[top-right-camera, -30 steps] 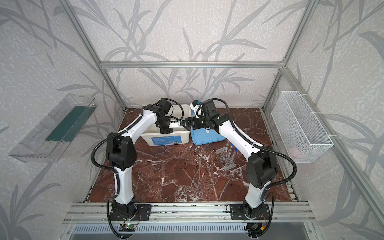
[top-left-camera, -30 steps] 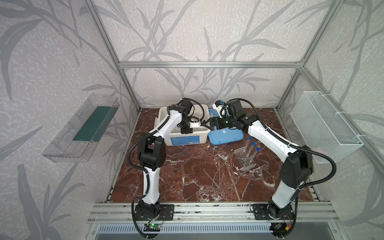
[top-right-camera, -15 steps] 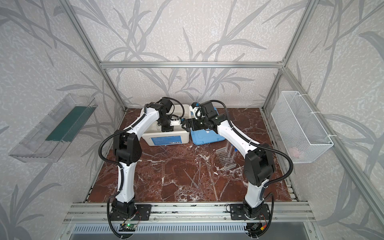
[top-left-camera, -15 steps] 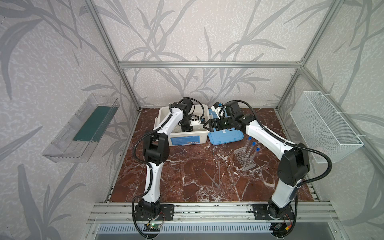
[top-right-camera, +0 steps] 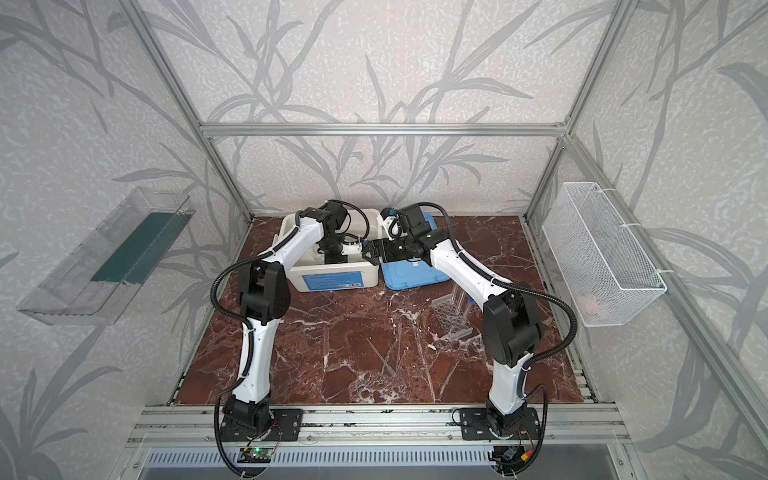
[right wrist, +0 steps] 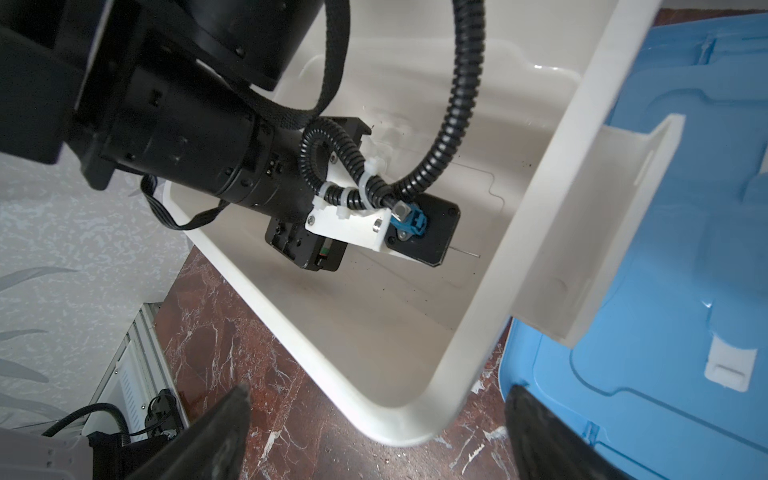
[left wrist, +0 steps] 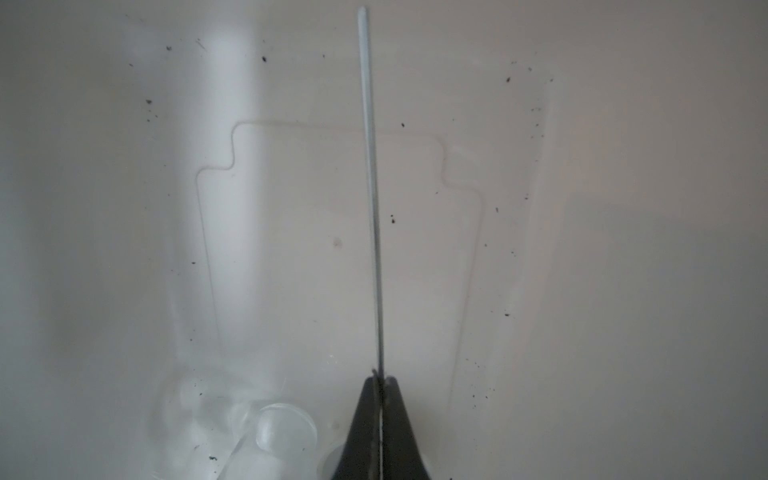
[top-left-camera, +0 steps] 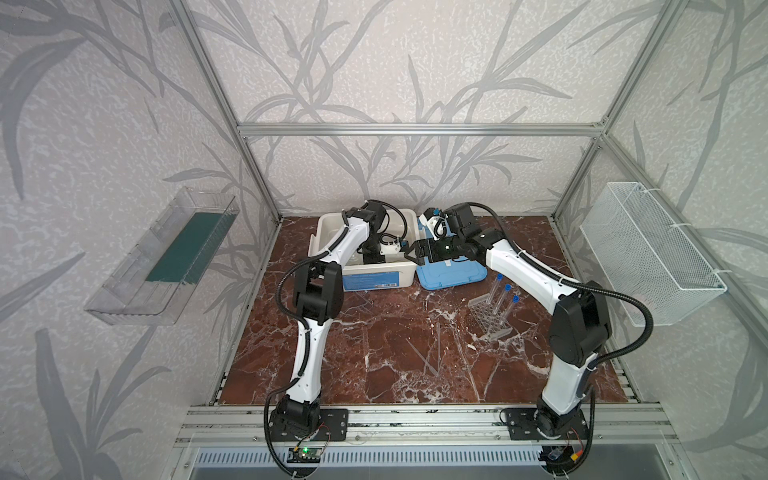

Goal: Organize the chemistry lab equipment
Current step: 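Lower the held glass rod into the white bin with the left gripper, then open the left gripper to release the rod and raise it from the bin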

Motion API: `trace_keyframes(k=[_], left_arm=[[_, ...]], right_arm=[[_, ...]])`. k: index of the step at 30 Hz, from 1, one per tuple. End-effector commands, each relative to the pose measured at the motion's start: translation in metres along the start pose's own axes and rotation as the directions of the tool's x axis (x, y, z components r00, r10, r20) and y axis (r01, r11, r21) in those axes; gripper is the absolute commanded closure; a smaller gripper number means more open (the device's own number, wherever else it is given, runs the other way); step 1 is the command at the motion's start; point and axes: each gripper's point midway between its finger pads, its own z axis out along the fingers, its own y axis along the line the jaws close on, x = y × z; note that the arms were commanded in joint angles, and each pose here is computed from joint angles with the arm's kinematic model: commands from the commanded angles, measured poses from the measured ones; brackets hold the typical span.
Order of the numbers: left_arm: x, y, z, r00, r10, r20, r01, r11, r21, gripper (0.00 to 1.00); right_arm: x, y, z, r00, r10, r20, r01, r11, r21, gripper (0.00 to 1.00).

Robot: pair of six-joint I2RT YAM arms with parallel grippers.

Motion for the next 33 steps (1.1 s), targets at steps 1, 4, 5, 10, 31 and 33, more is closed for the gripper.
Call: trace_keyframes(k=[1, 4, 5, 10, 31, 33], left_arm=[[0.005, 0.000, 0.004, 1.000, -0.004, -0.023, 0.004, 1.000, 0.000, 1.00], [0.004, 0.000, 0.005, 0.999, -0.045, -0.023, 0.045, 0.999, 0.000, 0.96], [0.003, 0.000, 0.004, 0.999, -0.047, -0.019, 0.047, 0.999, 0.000, 0.95], [0.000, 0.000, -0.001, 0.998, -0.062, -0.002, 0.062, 0.998, -0.009, 0.88], [-0.023, 0.026, -0.096, 0.991, -0.060, 0.119, 0.089, 0.963, -0.256, 0.66], [-0.024, 0.032, -0.109, 0.991, -0.055, 0.121, 0.091, 0.945, -0.314, 0.57]], right_arm=[[-0.009, 0.007, -0.005, 1.000, -0.016, 0.014, 0.016, 1.000, -0.012, 0.07], [-0.010, 0.007, -0.006, 1.000, -0.017, 0.018, 0.017, 1.000, -0.007, 0.07], [-0.010, 0.007, -0.007, 1.000, -0.017, 0.019, 0.017, 1.000, -0.006, 0.06], [-0.010, 0.007, -0.009, 1.000, -0.018, 0.022, 0.018, 1.000, 0.005, 0.06], [-0.028, 0.021, -0.055, 0.993, -0.066, 0.095, 0.059, 0.996, 0.065, 0.05], [-0.028, 0.025, -0.064, 0.992, -0.072, 0.103, 0.065, 0.995, 0.071, 0.05]])
